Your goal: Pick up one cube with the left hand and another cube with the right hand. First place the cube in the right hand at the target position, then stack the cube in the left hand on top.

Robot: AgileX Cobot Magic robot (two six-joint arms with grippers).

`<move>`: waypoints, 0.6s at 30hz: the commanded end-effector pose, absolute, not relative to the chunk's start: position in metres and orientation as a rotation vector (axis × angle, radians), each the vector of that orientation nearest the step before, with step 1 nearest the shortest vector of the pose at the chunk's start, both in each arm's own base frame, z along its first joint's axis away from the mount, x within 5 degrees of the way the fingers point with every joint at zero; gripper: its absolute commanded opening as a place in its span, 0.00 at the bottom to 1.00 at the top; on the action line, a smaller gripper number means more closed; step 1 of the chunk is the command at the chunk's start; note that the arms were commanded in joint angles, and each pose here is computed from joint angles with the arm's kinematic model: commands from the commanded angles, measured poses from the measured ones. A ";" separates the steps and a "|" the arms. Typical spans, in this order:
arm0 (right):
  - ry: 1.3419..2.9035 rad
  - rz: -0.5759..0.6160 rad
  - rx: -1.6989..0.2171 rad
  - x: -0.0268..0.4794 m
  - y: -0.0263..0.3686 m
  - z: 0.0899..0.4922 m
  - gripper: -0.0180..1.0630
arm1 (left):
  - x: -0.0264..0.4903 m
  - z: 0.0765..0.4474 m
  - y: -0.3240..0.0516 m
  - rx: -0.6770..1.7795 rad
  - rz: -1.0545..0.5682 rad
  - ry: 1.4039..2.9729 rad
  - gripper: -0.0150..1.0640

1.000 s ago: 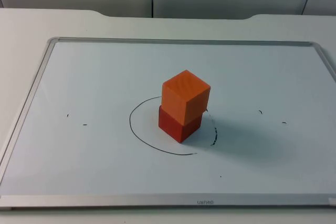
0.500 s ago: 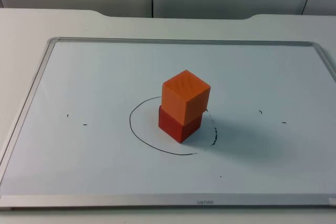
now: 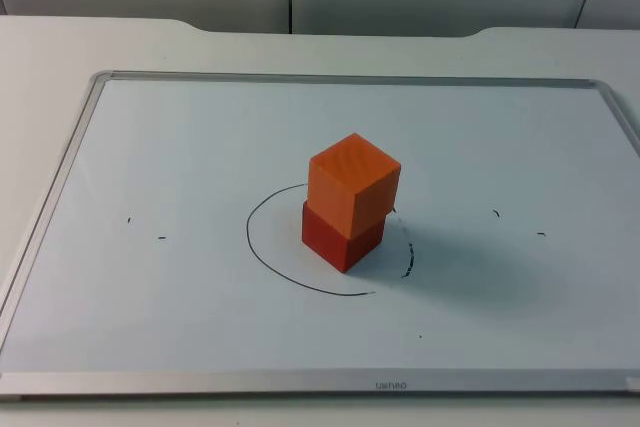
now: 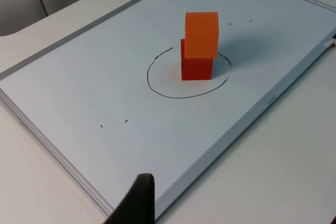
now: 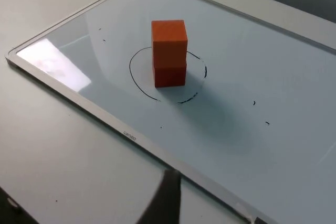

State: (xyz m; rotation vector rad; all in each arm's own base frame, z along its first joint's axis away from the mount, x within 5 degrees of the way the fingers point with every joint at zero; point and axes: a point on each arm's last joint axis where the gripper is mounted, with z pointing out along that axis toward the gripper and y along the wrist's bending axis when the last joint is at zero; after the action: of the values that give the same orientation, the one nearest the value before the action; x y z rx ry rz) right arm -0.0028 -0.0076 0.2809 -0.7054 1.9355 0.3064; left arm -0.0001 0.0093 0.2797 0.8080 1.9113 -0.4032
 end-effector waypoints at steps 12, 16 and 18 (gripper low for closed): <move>1.938 0.304 -0.702 -0.003 -0.008 0.279 0.99 | 0.000 0.279 0.010 0.809 -0.414 1.907 0.99; 1.947 0.317 -0.679 -0.003 -0.008 0.279 0.99 | 0.000 0.279 0.010 0.809 -0.414 1.907 0.99; 1.967 0.326 -0.625 -0.002 -0.009 0.279 0.99 | 0.000 0.279 0.010 0.809 -0.414 1.907 0.99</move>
State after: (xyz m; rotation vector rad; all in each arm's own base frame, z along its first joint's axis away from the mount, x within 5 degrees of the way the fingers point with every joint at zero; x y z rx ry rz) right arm -0.0026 -0.0080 0.2809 -0.6697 1.9496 0.3230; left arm -0.0001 0.0093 0.2797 0.8080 1.9113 -0.4032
